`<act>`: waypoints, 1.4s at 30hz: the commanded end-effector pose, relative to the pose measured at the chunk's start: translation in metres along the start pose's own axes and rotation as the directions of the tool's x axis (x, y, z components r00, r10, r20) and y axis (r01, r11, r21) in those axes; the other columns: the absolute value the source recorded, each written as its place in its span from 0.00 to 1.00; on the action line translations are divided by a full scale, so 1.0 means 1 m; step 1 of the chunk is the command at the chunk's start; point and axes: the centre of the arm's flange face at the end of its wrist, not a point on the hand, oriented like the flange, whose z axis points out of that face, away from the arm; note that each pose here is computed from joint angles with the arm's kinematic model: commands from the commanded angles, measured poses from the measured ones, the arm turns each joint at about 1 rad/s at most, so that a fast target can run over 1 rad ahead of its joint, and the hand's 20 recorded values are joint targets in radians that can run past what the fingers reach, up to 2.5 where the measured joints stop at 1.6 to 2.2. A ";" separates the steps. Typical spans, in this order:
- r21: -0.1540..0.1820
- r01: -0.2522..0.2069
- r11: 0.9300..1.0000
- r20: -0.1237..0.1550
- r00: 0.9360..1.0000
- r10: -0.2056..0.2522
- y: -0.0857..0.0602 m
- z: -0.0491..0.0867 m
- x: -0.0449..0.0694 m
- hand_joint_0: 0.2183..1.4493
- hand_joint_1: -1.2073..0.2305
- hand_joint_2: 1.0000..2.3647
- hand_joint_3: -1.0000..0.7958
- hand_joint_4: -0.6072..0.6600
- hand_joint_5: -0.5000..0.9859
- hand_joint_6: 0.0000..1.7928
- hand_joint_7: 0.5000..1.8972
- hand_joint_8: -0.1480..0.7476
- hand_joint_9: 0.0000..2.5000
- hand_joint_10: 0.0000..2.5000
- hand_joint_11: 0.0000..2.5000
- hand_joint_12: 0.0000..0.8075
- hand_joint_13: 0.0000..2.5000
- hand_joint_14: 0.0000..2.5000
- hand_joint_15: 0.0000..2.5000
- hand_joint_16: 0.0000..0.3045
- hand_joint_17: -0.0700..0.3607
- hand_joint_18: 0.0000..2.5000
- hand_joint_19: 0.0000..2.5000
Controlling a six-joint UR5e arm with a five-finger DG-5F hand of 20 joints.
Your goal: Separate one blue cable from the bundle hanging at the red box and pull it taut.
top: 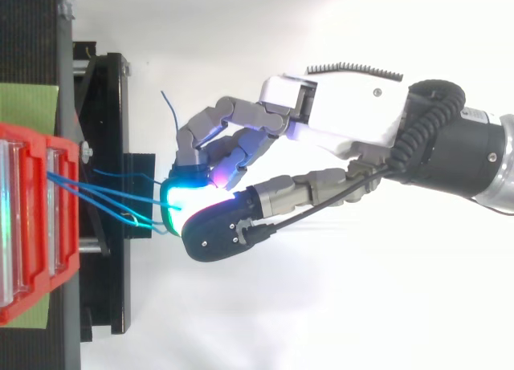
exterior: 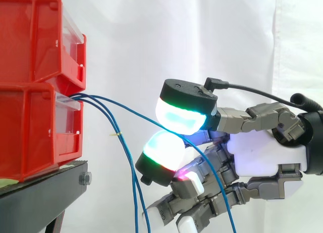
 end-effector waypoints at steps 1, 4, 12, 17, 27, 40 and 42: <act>0.000 -0.001 1.000 -0.001 1.000 0.001 0.000 0.000 0.001 0.41 0.43 0.00 0.31 0.53 0.18 0.55 0.35 0.52 0.37 0.01 0.44 0.41 0.22 0.01 0.15 0.16 0.41 0.24 0.22; 0.000 0.001 1.000 -0.001 1.000 -0.001 0.000 0.000 0.001 0.41 0.43 0.00 0.31 0.53 0.18 0.55 0.36 0.52 0.37 0.01 0.44 0.41 0.22 0.01 0.16 0.16 0.41 0.24 0.22; 0.000 0.001 1.000 0.001 1.000 -0.001 0.000 0.000 -0.001 0.41 0.43 0.00 0.32 0.54 0.18 0.55 0.35 0.52 0.36 0.01 0.44 0.42 0.22 0.01 0.15 0.16 0.41 0.24 0.22; 0.000 0.001 1.000 0.001 1.000 -0.001 0.000 0.000 -0.001 0.41 0.43 0.00 0.32 0.53 0.18 0.55 0.35 0.52 0.36 0.01 0.45 0.41 0.22 0.01 0.16 0.16 0.41 0.24 0.22; 0.000 -0.001 1.000 0.001 1.000 0.001 0.000 0.000 -0.001 0.41 0.43 0.00 0.32 0.52 0.18 0.55 0.35 0.52 0.36 0.01 0.45 0.40 0.21 0.01 0.15 0.15 0.41 0.24 0.22; 0.001 0.001 1.000 -0.001 1.000 -0.001 -0.001 0.000 0.001 0.41 0.43 0.00 0.31 0.52 0.18 0.55 0.35 0.52 0.35 0.01 0.44 0.36 0.20 0.01 0.15 0.15 0.41 0.24 0.22; 0.001 0.000 1.000 -0.001 1.000 0.000 -0.001 0.000 0.001 0.41 0.43 0.00 0.31 0.52 0.18 0.55 0.36 0.51 0.35 0.01 0.43 0.35 0.20 0.01 0.15 0.15 0.40 0.23 0.22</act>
